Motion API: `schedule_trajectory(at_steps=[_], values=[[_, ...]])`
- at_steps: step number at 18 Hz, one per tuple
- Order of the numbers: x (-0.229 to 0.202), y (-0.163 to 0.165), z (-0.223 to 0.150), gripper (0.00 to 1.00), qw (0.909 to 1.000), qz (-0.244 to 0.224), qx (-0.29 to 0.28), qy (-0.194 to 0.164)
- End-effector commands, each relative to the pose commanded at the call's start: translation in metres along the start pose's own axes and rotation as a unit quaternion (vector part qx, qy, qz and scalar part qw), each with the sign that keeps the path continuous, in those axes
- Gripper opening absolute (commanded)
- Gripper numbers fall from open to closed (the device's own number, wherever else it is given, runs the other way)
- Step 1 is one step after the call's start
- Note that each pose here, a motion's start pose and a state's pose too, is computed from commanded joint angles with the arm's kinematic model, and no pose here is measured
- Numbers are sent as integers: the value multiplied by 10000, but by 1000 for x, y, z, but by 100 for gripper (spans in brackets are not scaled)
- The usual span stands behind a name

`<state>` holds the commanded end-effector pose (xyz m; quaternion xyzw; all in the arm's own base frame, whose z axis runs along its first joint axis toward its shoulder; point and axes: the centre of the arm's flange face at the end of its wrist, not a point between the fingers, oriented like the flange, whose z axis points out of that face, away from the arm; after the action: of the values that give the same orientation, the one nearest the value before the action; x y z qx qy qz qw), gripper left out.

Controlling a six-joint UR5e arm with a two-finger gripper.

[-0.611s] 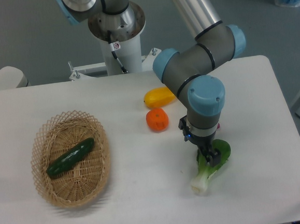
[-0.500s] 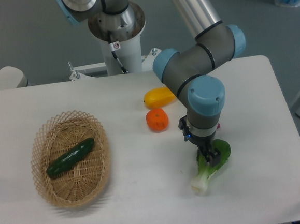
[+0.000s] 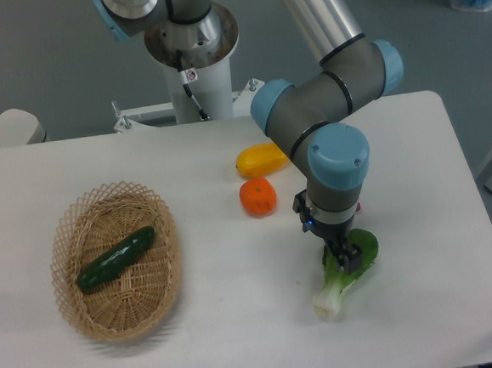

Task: Pick up the cucumber from the basket

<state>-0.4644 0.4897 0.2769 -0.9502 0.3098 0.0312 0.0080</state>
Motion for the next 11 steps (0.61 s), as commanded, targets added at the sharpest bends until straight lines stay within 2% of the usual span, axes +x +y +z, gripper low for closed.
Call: schedule_trajectory(at_steps=[4,8,11], values=[[2,0,-3,100,10000,0,0,23],[18,-21,-5,100,9999,69,32,69],[32,-34,-7,100,9991,50,393,114]])
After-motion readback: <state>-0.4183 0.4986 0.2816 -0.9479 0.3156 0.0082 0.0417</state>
